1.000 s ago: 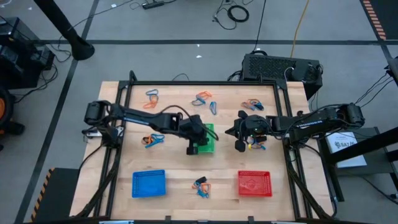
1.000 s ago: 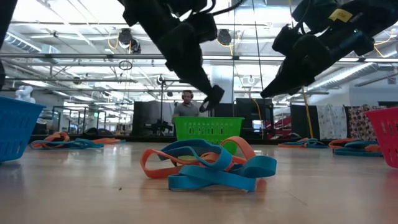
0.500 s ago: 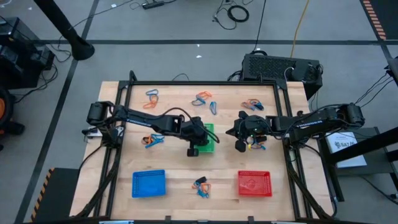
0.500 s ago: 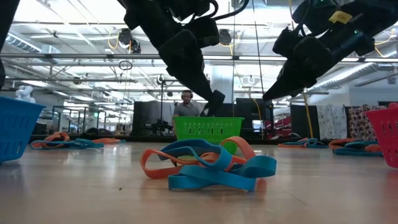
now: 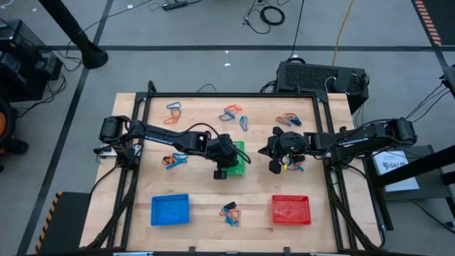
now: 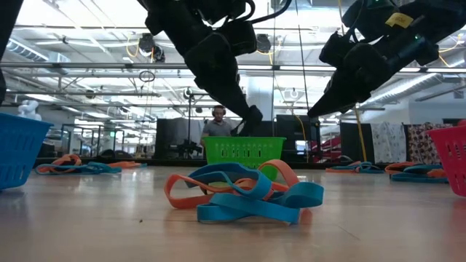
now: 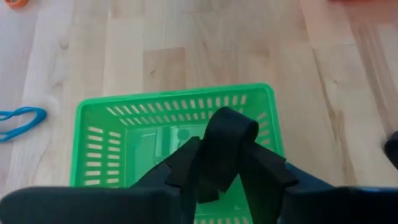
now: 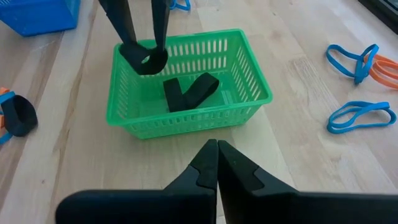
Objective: Sort rubber bands into baskets
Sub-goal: Put the black rubber band from the top left into the green bin, then put the black rubber band into the green bin
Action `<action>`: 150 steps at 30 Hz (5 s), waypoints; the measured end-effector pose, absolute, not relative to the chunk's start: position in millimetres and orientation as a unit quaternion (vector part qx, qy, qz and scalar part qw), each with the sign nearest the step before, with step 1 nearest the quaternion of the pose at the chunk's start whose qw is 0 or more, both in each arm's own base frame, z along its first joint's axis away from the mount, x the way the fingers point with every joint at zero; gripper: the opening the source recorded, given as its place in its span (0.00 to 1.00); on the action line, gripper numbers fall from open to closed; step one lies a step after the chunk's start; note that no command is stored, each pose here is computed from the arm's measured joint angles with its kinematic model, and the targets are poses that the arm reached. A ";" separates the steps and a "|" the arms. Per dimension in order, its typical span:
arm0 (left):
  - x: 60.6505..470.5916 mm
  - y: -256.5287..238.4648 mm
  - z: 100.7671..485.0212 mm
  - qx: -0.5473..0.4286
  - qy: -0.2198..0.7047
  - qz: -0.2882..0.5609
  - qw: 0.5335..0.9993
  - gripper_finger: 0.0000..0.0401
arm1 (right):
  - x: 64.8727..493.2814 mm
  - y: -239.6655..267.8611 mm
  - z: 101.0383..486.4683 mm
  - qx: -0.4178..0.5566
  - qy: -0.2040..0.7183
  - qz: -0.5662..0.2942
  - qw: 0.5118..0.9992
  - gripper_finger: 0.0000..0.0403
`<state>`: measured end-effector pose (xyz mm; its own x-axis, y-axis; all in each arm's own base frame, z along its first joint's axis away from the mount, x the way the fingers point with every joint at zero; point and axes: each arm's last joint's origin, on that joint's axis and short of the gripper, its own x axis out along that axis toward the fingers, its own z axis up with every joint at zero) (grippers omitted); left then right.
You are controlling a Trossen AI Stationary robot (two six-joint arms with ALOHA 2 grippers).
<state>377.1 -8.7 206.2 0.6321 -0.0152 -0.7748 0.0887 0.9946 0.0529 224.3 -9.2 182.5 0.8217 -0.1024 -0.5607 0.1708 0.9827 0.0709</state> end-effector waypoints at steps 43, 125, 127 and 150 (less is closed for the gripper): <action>353.5 -175.3 268.9 -0.015 0.393 -0.104 0.914 0.31 | 224.7 -9.2 183.0 0.090 0.284 -0.081 0.951 0.00; 410.8 6.1 214.3 0.010 0.463 0.069 0.883 0.00 | 145.8 -7.5 193.8 0.076 0.352 -0.318 0.877 0.00; 410.9 6.7 210.7 0.013 0.471 0.066 0.880 0.00 | 142.7 -6.3 201.0 0.081 0.321 -0.325 0.886 0.00; 413.0 6.4 194.3 0.036 0.497 0.077 0.864 0.21 | 152.8 -4.7 195.9 0.138 0.295 -0.357 0.875 0.00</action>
<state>413.0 6.4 194.3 0.4940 0.1680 -0.8531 -0.0969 0.9857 0.1381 152.8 -4.7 195.9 0.5707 -0.5440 -0.6151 0.7069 0.7067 0.0309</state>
